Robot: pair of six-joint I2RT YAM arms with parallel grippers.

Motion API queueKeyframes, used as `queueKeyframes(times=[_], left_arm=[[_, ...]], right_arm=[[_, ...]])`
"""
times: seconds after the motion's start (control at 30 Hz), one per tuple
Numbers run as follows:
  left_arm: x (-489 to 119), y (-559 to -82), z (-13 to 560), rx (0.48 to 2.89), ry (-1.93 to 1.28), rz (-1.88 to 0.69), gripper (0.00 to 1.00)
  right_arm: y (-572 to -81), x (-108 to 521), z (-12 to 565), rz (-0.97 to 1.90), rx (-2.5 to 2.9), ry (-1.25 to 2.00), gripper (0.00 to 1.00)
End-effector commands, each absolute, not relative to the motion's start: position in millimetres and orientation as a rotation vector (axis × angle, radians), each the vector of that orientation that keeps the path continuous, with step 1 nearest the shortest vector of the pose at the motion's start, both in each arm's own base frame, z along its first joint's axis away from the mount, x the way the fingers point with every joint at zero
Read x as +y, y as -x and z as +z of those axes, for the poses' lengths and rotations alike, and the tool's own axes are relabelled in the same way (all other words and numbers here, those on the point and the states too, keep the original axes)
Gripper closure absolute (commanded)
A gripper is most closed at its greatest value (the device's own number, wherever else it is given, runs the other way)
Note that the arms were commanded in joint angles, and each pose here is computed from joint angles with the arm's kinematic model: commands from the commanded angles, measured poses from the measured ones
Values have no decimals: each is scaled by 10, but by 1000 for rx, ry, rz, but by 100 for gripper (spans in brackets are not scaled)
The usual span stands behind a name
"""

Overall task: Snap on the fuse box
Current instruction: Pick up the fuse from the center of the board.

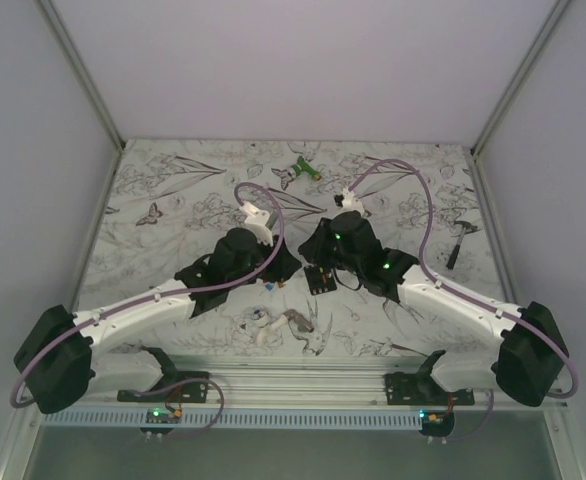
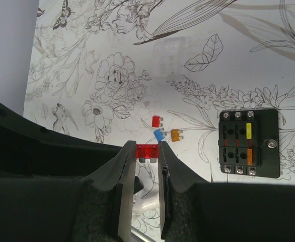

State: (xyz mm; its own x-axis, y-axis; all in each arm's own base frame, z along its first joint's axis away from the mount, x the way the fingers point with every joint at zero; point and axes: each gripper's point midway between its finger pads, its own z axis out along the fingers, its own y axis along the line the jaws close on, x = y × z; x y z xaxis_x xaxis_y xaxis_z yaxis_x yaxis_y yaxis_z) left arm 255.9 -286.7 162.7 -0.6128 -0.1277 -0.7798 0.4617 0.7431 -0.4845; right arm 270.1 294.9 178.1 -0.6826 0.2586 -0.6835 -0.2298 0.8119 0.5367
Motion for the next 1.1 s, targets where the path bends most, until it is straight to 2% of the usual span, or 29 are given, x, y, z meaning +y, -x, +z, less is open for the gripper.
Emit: queueKeyframes(times=[0.0, 0.37, 0.6, 0.73, 0.87, 1.07], left_arm=[[-2952, -2676, 1822, 1993, -249, -863, 65], [-3013, -2707, 1830, 1995, -214, -896, 78], [-3019, -2703, 1827, 1997, -209, -904, 100], [-3013, -2682, 1824, 1995, -219, -905, 100], [-2974, -2669, 1799, 1990, -242, -887, 100], [-2837, -2633, 1818, 1963, -325, -889, 100]], right_arm=[[-2693, 3058, 1965, 867, 2135, -38, 82], [-2651, 3140, 1971, 922, 2124, -45, 82], [-2623, 3171, 1982, 965, 2107, -63, 82], [-2611, 3162, 1981, 975, 2099, -68, 80], [-2626, 3108, 2075, 954, 2063, -35, 71], [-2677, 2816, 2305, 883, 1942, 202, 63]])
